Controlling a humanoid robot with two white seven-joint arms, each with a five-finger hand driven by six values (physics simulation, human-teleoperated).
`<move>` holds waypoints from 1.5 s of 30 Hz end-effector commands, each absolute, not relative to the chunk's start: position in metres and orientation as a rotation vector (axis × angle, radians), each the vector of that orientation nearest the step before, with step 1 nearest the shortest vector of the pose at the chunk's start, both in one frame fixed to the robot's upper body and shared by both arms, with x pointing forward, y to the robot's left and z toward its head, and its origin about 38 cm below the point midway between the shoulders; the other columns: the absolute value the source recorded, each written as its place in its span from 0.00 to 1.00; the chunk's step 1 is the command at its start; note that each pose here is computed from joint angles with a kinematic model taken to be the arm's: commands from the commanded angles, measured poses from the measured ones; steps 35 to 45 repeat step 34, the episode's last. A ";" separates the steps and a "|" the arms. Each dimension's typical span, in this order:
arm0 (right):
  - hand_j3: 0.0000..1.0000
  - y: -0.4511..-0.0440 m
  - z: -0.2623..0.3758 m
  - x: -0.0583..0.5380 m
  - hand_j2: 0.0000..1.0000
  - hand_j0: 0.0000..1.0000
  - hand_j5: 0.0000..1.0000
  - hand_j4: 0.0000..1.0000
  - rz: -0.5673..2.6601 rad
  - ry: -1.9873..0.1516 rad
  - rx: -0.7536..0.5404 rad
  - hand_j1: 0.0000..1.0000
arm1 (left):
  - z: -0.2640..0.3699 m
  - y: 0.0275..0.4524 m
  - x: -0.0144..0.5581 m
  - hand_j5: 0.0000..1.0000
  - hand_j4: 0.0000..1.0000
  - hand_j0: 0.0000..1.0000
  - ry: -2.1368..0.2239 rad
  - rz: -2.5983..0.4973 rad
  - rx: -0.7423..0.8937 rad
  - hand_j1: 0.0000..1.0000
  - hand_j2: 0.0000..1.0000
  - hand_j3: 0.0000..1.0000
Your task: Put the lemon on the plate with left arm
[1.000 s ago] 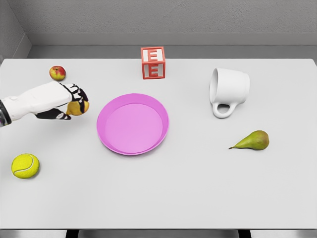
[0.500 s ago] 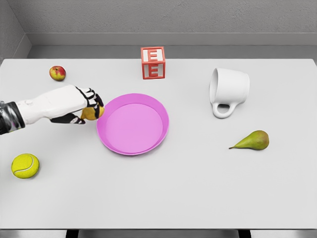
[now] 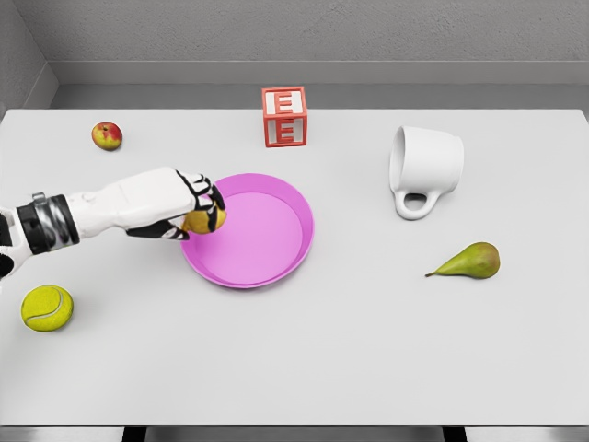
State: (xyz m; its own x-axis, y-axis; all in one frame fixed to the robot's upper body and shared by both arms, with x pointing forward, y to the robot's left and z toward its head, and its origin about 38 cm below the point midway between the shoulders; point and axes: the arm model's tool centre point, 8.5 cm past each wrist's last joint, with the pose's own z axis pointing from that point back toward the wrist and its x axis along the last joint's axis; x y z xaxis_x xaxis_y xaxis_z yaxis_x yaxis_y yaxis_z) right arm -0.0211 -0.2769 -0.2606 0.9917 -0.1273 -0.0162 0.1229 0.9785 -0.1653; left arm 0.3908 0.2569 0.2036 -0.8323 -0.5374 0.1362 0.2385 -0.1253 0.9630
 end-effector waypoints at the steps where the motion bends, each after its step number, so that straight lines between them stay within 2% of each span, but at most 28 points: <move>1: 1.00 -0.277 -0.261 -0.021 1.00 1.00 1.00 1.00 -0.126 0.027 -0.165 1.00 | 0.201 0.249 0.390 0.41 0.41 0.41 -1.657 -1.998 0.308 0.41 0.41 0.41; 7: 1.00 -0.277 -0.261 -0.021 1.00 1.00 1.00 1.00 -0.126 0.027 -0.165 1.00 | 0.199 0.235 0.391 0.41 0.41 0.41 -1.687 -1.997 0.285 0.41 0.41 0.41; 10: 1.00 -0.277 -0.261 -0.021 1.00 1.00 1.00 1.00 -0.126 0.027 -0.165 1.00 | 0.200 0.229 0.391 0.45 0.45 0.45 -1.700 -1.998 0.281 0.45 0.45 0.45; 11: 1.00 -0.277 -0.261 -0.021 1.00 1.00 1.00 1.00 -0.126 0.027 -0.165 1.00 | 0.201 0.228 0.392 0.58 0.58 0.58 -1.707 -1.995 0.278 0.58 0.58 0.58; 12: 1.00 -0.277 -0.261 -0.021 1.00 1.00 1.00 1.00 -0.126 0.027 -0.165 1.00 | 0.205 0.226 0.393 0.84 0.84 0.84 -1.716 -1.995 0.285 0.84 0.84 0.84; 13: 1.00 -0.277 -0.261 -0.021 1.00 1.00 1.00 1.00 -0.126 0.027 -0.165 1.00 | 0.205 0.225 0.394 0.97 0.97 0.97 -1.722 -1.993 0.283 0.97 0.97 0.97; 20: 1.00 -0.277 -0.261 -0.021 1.00 1.00 1.00 1.00 -0.126 0.025 -0.165 1.00 | 0.219 0.232 0.400 1.00 1.00 1.00 -1.730 -1.990 0.334 1.00 1.00 1.00; 25: 1.00 -0.277 -0.261 -0.021 1.00 1.00 1.00 1.00 -0.126 0.027 -0.165 1.00 | 0.251 0.304 0.410 1.00 1.00 1.00 -1.682 -1.864 0.540 1.00 1.00 1.00; 28: 1.00 -0.277 -0.261 -0.021 1.00 1.00 1.00 1.00 -0.126 0.027 -0.165 1.00 | 0.233 0.378 0.413 1.00 1.00 1.00 -1.580 -1.643 0.605 1.00 1.00 1.00; 31: 1.00 -0.277 -0.261 -0.021 1.00 1.00 1.00 1.00 -0.126 0.027 -0.165 1.00 | 0.207 0.412 0.399 1.00 1.00 1.00 -1.509 -1.544 0.596 1.00 1.00 1.00; 45: 1.00 -0.277 -0.261 -0.021 1.00 1.00 1.00 1.00 -0.126 0.027 -0.165 1.00 | 0.199 0.410 0.397 1.00 1.00 1.00 -1.495 -1.555 0.573 1.00 1.00 1.00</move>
